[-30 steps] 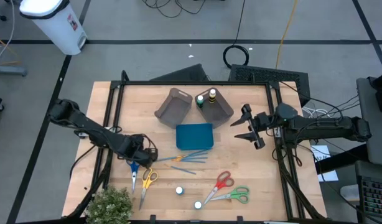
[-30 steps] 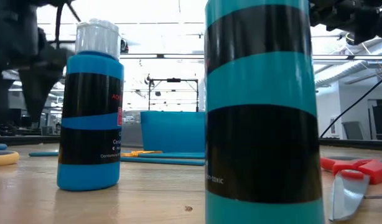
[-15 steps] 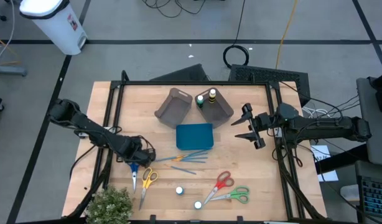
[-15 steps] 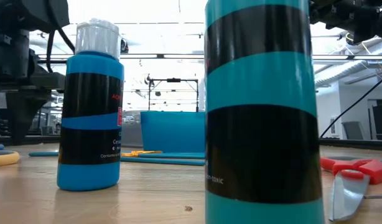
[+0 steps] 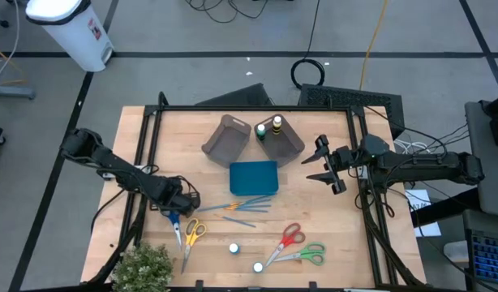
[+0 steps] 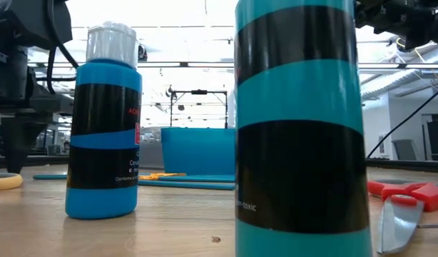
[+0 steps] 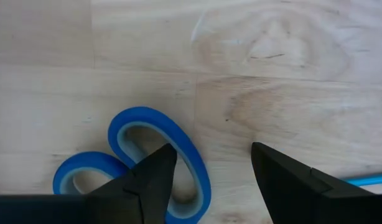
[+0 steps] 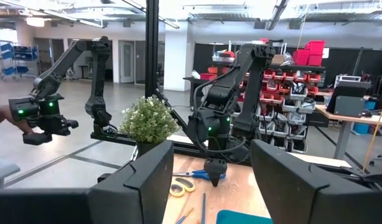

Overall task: Pick & Place Paint Supplies
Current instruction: Put the blue scissors into the left black bin

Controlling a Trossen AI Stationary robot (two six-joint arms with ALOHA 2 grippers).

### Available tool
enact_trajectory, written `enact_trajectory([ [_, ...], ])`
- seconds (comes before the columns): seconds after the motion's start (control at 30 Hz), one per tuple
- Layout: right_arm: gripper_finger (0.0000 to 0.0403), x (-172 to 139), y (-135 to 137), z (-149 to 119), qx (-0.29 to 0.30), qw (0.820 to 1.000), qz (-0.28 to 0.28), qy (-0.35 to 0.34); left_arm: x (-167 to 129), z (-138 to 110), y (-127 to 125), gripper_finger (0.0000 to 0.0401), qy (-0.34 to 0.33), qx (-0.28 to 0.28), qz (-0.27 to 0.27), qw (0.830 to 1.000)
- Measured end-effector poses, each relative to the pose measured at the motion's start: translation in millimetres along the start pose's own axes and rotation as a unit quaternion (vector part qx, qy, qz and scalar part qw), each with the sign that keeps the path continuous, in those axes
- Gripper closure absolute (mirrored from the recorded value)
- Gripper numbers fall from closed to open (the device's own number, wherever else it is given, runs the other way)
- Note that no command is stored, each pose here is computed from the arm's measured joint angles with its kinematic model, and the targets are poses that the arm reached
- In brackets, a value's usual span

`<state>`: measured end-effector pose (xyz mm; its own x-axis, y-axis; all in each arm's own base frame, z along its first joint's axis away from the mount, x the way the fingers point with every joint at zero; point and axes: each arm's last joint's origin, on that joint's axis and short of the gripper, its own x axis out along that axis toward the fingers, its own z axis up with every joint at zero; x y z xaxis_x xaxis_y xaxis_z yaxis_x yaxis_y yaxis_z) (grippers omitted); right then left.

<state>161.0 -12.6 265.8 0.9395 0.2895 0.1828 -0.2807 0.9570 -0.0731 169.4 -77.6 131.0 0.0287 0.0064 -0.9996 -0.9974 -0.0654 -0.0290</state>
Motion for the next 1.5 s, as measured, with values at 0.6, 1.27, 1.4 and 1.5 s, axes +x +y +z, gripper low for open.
enact_trajectory([
  [0.6, 0.0204, 0.0, 0.0, -0.1, 0.0, 1.0, 0.0, 0.0, 0.7, 1.5, -0.7, 0.0381, -0.036, 0.053, -0.017, 0.998],
  [1.27, 0.0205, 0.0, -0.1, 0.2, -0.001, 1.0, -0.002, -0.002, -129.3, -6.3, -71.3, 0.0381, -0.272, 0.244, -0.184, 0.913],
  [1.4, 0.0204, 0.0, -0.1, 0.2, -0.001, 1.0, -0.002, -0.002, -168.2, 1.4, -86.9, 0.0381, -0.34, 0.278, -0.211, 0.873],
  [1.5, 0.0205, 0.0, -0.1, 0.2, -0.001, 1.0, -0.002, -0.002, -195.0, 12.5, -99.0, 0.0381, -0.387, 0.292, -0.227, 0.845],
])
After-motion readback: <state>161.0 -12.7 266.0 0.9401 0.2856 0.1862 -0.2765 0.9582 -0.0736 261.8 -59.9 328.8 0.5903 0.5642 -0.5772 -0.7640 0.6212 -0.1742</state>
